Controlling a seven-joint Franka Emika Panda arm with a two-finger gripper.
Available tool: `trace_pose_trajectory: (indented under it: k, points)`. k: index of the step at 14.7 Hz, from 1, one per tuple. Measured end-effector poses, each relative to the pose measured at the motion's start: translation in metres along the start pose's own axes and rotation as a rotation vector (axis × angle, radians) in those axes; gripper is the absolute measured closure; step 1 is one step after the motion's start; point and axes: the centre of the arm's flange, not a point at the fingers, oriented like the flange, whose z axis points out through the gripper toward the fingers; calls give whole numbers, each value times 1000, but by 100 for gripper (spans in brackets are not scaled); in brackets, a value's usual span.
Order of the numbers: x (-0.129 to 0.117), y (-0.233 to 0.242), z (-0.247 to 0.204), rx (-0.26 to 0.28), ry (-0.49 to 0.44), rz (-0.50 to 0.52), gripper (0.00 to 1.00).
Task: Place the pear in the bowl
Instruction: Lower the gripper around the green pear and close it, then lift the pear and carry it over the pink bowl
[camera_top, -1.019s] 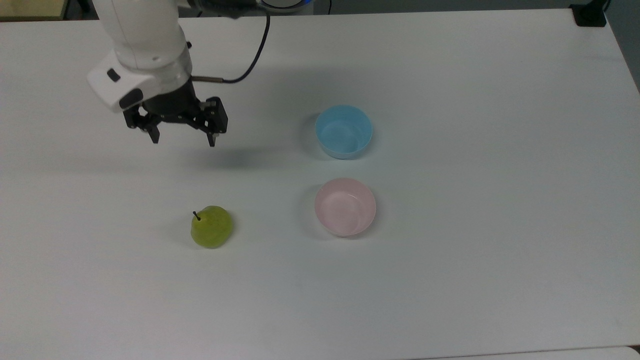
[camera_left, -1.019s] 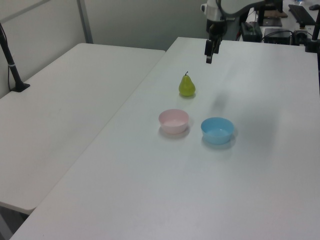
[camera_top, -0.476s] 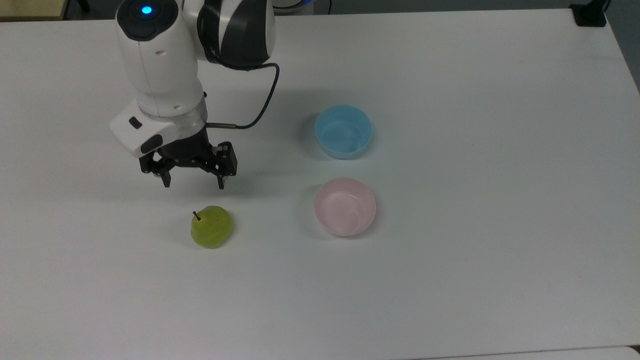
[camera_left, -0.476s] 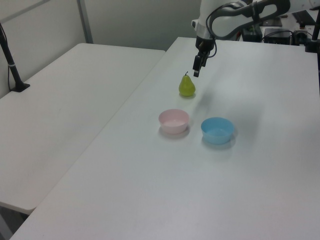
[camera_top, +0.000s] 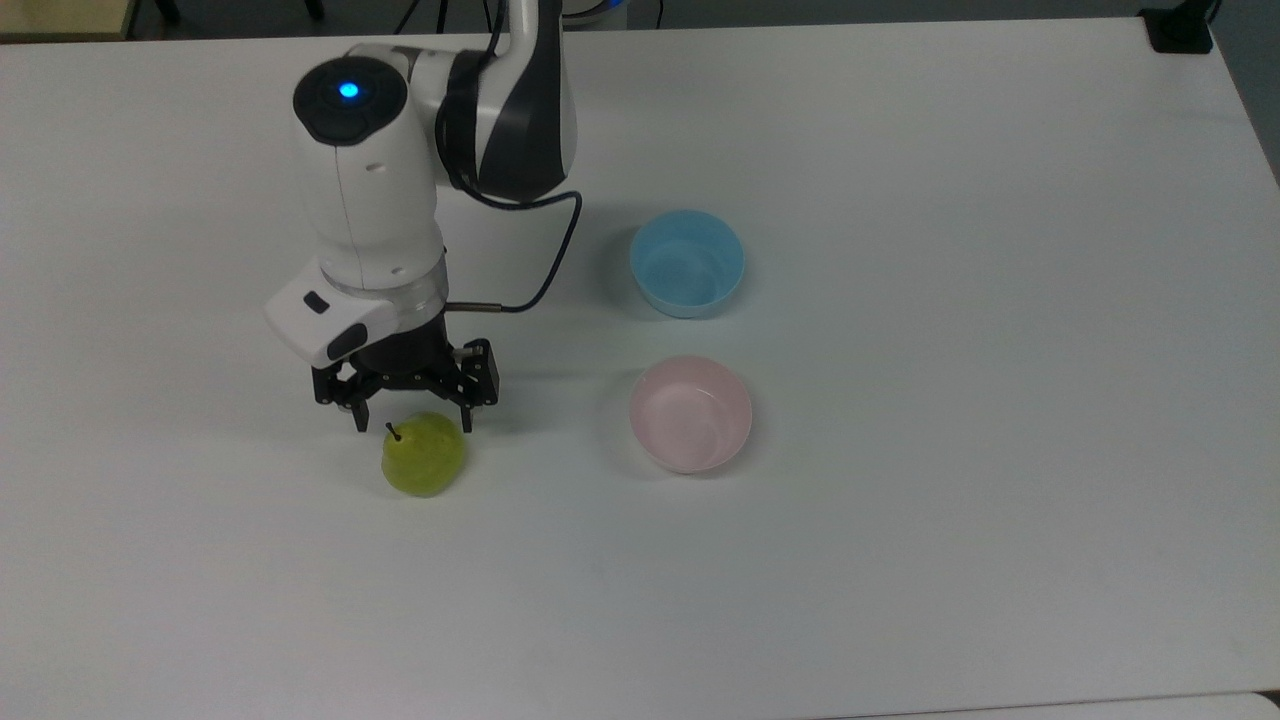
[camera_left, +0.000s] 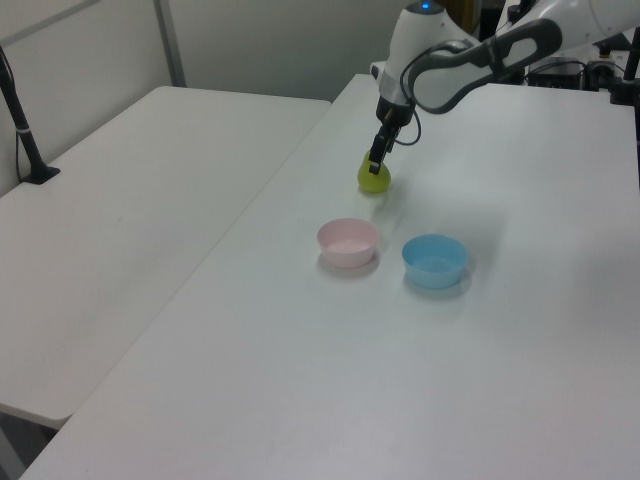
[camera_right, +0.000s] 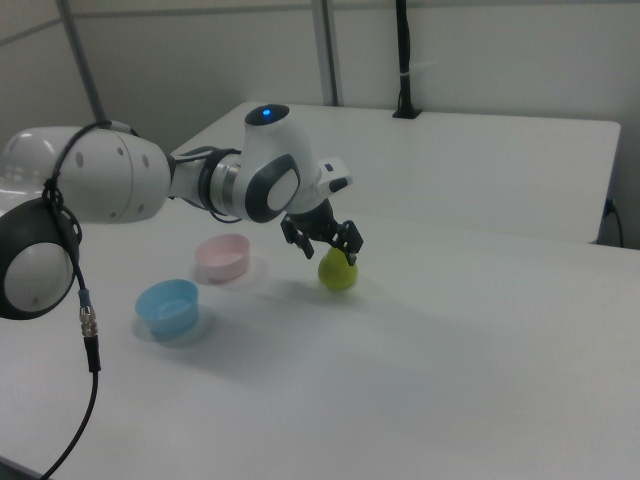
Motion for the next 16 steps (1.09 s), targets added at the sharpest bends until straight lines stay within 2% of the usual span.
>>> trace_pose_trajectory:
  k: [2,5,7,8,13,16]
  points:
    - [-1,-1,18,-2,17,16,0]
    - [0,-1,24,-5,40,28,5]
    - [1,-1,24,-5,45,29,26]
    - [1,-1,24,-6,46,30,29]
    - [3,-2,19,-6,56,28,29]
    - [7,-8,-7,-6,83,20,29]
